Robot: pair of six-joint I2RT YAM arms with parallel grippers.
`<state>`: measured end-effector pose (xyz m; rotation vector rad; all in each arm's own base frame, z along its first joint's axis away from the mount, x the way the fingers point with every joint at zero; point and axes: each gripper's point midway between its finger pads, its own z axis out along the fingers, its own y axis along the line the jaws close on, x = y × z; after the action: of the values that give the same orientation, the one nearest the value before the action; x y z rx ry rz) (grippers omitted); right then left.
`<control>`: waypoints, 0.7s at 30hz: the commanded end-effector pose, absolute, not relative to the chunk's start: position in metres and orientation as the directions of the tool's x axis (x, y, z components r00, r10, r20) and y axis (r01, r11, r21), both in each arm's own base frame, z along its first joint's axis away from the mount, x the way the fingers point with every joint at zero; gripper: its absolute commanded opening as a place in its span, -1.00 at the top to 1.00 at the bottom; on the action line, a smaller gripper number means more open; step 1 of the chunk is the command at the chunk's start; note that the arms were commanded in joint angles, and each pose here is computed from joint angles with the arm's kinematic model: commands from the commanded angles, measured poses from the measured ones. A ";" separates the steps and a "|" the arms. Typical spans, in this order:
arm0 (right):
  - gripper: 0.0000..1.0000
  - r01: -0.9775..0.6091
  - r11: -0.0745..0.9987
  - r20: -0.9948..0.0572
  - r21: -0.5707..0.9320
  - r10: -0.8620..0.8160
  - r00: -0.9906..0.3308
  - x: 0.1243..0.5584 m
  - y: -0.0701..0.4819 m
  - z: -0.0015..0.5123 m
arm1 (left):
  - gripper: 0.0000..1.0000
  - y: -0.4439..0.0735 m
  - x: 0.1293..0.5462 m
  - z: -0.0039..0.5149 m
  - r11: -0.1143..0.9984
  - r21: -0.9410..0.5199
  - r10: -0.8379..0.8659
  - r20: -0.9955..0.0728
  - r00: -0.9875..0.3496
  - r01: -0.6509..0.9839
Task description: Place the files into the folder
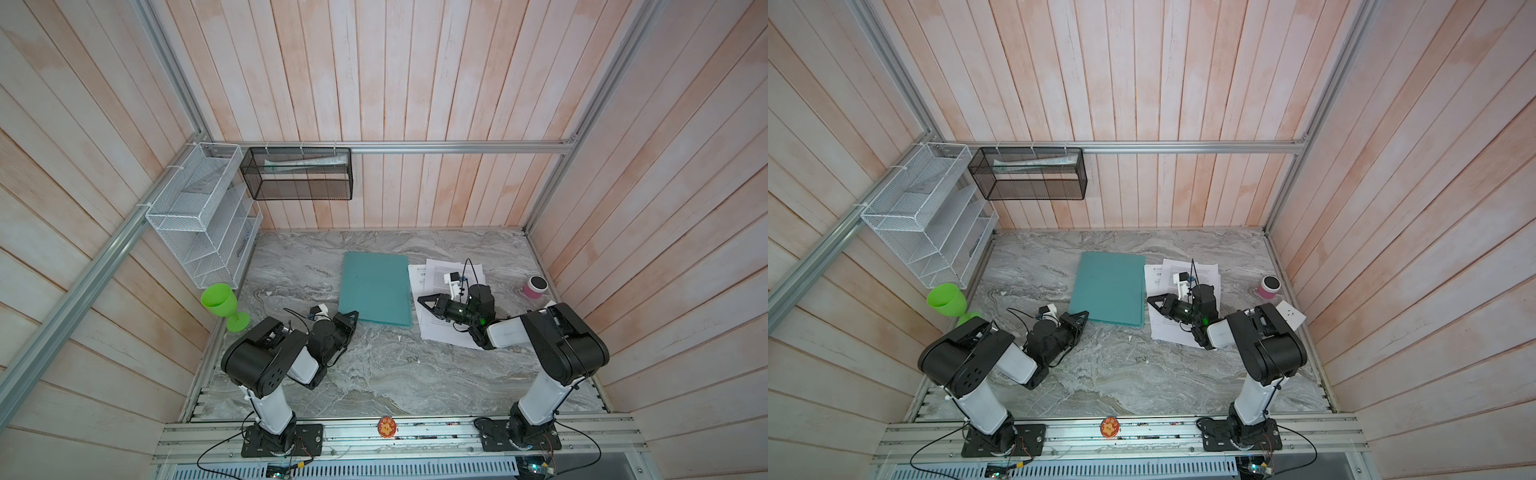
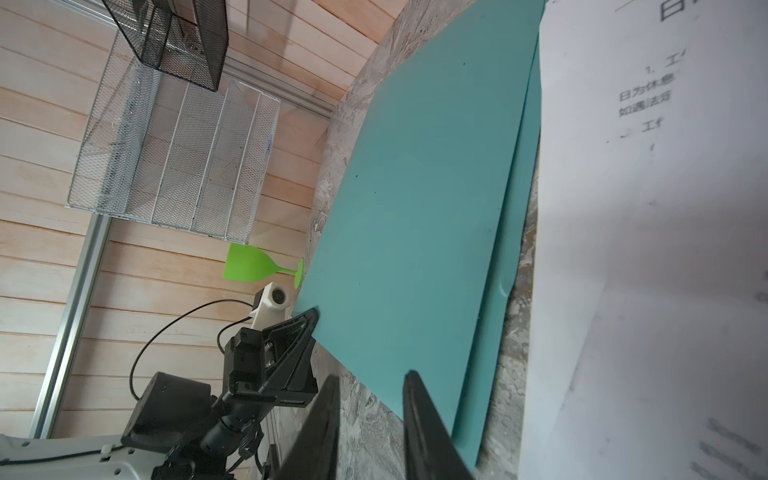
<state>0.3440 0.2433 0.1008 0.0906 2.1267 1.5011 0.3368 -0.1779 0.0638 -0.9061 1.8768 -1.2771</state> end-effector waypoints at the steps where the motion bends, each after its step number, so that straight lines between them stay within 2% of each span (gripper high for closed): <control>1: 0.52 -0.254 0.383 -0.384 0.888 0.316 -0.867 0.344 0.249 0.099 | 1.00 -0.179 0.340 0.064 0.294 -0.943 -0.828 -0.169 -0.534 -0.157; 5: 0.52 -0.238 0.429 -0.381 0.871 0.286 -0.879 0.345 0.251 0.089 | 1.00 -0.178 0.338 0.077 0.261 -0.956 -0.836 -0.155 -0.526 -0.133; 11: 0.16 -0.228 0.445 -0.360 0.866 0.239 -0.902 0.343 0.263 0.078 | 1.00 -0.179 0.334 0.099 0.201 -0.973 -0.842 -0.113 -0.527 -0.111; 21: 0.18 -0.224 0.403 -0.327 0.888 0.209 -0.921 0.345 0.280 0.070 | 1.00 -0.183 0.329 0.116 0.179 -0.981 -0.836 -0.109 -0.538 -0.079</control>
<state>0.3442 0.2718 0.0694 0.0149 2.2810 1.4826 0.3334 -0.1807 0.1102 -0.8856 1.7819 -1.3957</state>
